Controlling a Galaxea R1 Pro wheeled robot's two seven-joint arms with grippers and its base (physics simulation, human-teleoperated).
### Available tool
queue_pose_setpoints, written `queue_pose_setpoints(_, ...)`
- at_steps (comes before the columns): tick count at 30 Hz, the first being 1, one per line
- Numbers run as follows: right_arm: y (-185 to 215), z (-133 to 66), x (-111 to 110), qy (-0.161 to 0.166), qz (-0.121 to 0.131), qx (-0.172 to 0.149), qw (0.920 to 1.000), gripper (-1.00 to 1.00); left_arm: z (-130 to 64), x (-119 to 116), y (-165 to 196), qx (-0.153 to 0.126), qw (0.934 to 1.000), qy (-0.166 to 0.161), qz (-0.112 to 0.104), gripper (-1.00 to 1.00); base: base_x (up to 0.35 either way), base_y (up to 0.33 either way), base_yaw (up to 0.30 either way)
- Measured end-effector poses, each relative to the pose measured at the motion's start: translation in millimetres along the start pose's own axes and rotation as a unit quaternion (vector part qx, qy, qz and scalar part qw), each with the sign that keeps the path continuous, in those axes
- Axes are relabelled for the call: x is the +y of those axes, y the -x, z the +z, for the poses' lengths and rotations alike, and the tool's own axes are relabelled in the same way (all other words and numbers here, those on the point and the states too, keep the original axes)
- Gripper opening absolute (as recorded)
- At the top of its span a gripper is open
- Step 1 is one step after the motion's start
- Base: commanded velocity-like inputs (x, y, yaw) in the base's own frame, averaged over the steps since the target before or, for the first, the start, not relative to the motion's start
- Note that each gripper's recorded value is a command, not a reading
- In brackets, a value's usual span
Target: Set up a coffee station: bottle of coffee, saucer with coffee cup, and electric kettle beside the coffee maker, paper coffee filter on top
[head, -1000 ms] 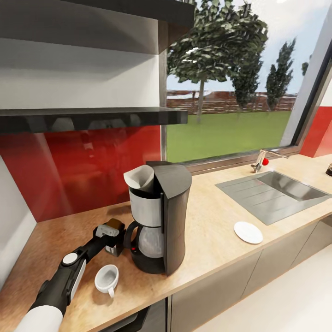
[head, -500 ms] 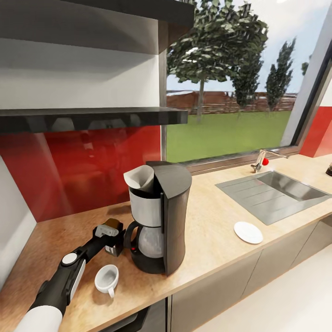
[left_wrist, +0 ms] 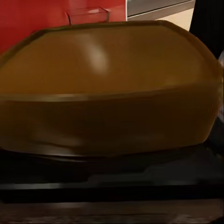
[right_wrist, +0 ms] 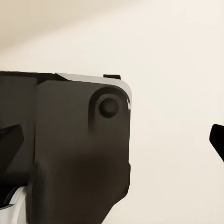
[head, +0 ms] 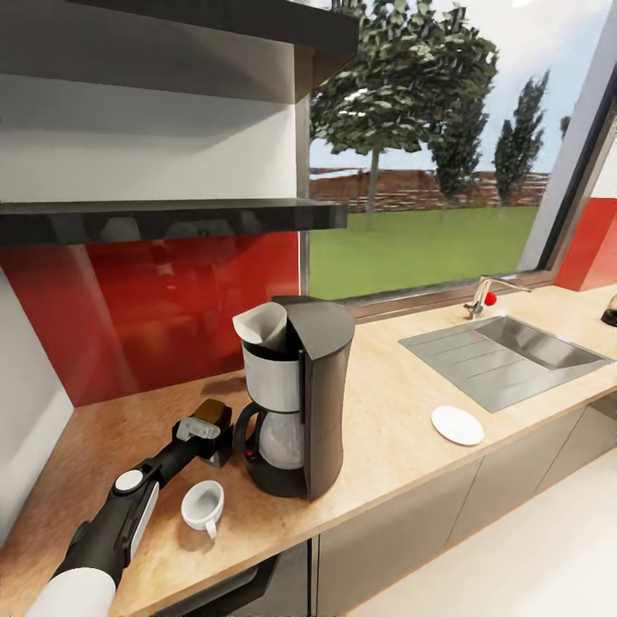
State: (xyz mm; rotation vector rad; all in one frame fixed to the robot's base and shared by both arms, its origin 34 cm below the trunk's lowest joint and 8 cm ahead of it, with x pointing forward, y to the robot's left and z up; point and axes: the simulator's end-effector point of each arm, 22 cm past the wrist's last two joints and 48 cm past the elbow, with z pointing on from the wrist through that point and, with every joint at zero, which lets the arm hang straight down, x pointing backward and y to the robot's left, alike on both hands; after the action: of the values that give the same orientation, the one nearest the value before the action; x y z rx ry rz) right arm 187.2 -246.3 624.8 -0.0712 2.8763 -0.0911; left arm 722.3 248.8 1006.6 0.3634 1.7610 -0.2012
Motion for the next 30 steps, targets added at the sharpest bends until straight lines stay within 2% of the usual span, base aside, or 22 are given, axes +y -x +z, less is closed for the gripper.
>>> queue_pose_setpoints(10, 0.0, 0.1, 0.0, 0.000, 0.000, 0.000, 1.0000, 1.00, -0.3, 1.5, -0.4, 0.001, 1.0000, 0.001, 0.001, 1.00, -0.061, 0.000, 0.000)
queue_pose_setpoints(26, 0.1, 0.1, 0.1, 0.000, 0.000, 0.000, 1.0000, 1.00, 0.3, 1.0, 0.1, 0.000, 1.0000, 0.002, -0.001, 1.00, -0.314, -0.012, 0.000)
queue_pose_setpoints(30, 0.0, 0.0, 0.0, 0.000, 0.001, 0.000, 1.0000, 1.00, 0.1, 1.5, 4.2, -0.004, 1.0000, 0.003, 0.001, 1.00, -0.182, -0.098, 0.000)
